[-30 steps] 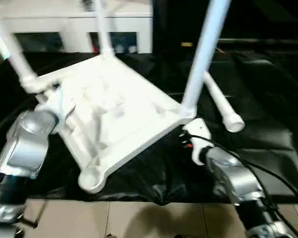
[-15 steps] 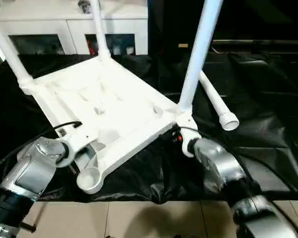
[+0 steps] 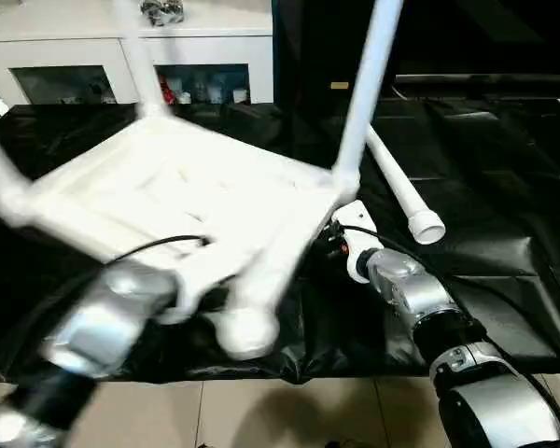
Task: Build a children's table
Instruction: Rotate table base
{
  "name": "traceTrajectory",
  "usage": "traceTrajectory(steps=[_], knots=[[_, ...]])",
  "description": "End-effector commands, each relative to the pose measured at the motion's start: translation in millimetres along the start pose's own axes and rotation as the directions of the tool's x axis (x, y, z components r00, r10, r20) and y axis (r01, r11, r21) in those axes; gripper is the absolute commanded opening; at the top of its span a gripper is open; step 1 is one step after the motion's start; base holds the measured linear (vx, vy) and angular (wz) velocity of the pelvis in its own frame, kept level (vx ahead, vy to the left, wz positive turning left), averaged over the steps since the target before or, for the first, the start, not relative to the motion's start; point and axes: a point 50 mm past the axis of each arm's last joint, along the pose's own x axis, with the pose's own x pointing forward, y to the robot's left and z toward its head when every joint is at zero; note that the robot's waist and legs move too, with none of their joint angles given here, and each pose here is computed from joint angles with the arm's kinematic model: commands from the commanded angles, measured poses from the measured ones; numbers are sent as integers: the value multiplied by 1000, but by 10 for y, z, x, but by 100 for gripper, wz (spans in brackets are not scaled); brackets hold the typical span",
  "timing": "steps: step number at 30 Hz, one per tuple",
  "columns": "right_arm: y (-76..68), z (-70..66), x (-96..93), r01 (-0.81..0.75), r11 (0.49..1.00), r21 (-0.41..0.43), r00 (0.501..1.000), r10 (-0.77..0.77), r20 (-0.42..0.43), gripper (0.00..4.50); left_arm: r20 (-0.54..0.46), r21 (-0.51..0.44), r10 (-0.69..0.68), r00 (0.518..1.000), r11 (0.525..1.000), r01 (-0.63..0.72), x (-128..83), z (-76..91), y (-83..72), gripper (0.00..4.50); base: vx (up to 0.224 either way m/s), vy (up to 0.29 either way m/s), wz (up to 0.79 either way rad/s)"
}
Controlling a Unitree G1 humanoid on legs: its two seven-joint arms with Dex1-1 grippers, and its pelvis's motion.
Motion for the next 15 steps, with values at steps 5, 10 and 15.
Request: traceTrajectory(steps=[5,10,15], knots=[[98,99,49,-74,997,-27,996,75,38,94,76,23,5,997,1000,-6,211,250,82,0,0,0,0],[129,76,34,-126,992,-29,991,127,44,51,127,-1,52,991,999,-52,438,386,179,0,0,0,0],[-39,213,-36,-30,1000,0,991,30,130,14,81,-10,214,974,977,-214,584,338,392,0,0,0,0]])
